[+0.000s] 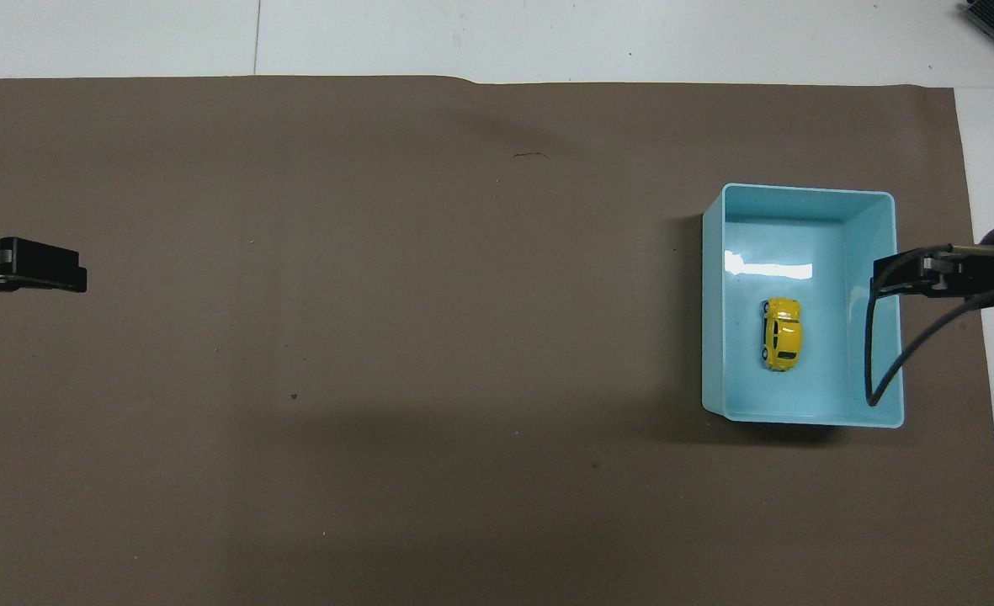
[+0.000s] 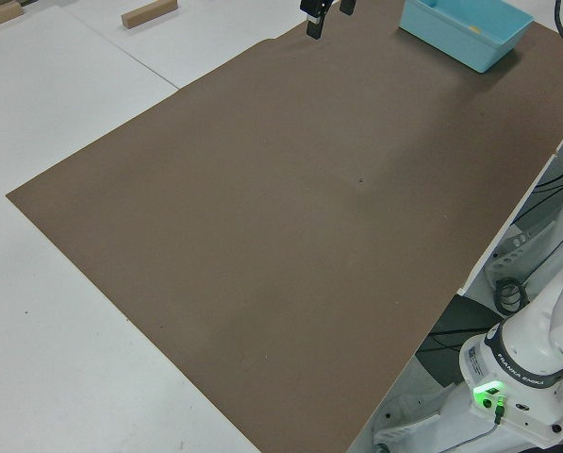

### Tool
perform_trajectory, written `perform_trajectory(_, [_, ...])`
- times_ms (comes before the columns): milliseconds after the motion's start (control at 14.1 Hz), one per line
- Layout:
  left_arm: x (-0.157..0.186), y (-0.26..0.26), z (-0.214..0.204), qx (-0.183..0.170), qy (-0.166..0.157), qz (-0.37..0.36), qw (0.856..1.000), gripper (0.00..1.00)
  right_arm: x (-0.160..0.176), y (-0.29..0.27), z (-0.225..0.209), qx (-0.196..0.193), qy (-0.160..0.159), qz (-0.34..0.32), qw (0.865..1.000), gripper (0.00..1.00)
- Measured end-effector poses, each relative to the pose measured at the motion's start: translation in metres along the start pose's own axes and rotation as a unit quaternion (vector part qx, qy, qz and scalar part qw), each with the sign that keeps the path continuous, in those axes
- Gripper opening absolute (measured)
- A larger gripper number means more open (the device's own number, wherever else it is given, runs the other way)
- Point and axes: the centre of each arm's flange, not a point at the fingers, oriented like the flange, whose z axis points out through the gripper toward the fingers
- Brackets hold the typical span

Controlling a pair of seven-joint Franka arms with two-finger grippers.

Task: Wind up and store yellow beetle car

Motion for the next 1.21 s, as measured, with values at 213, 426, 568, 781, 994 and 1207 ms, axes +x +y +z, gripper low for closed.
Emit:
perform_trajectory(213, [0.0, 0.0, 0.0, 0.0, 0.0, 0.0, 1.0, 1.0, -0.007, 0.002, -0.029, 0.002, -0.004, 0.002, 1.0, 1.0])
perform_trajectory(426, [0.0, 0.0, 0.0, 0.0, 0.0, 0.0, 1.0, 1.0, -0.013, 0.003, -0.053, 0.002, -0.006, 0.001, 1.0, 1.0])
perform_trajectory(568, [0.0, 0.0, 0.0, 0.0, 0.0, 0.0, 1.0, 1.0, -0.015, 0.002, -0.066, 0.003, 0.002, -0.007, 1.0, 1.0])
perform_trajectory(781, [0.0, 0.0, 0.0, 0.0, 0.0, 0.0, 1.0, 1.0, -0.015, 0.002, -0.069, 0.005, 0.005, -0.016, 1.0, 1.0])
perform_trajectory(994, [0.0, 0.0, 0.0, 0.0, 0.0, 0.0, 1.0, 1.0, -0.016, 0.002, -0.069, 0.005, 0.005, -0.017, 1.0, 1.0])
perform_trajectory(1207, [0.0, 0.0, 0.0, 0.0, 0.0, 0.0, 1.0, 1.0, -0.016, 0.001, -0.069, 0.005, 0.005, -0.018, 1.0, 1.0])
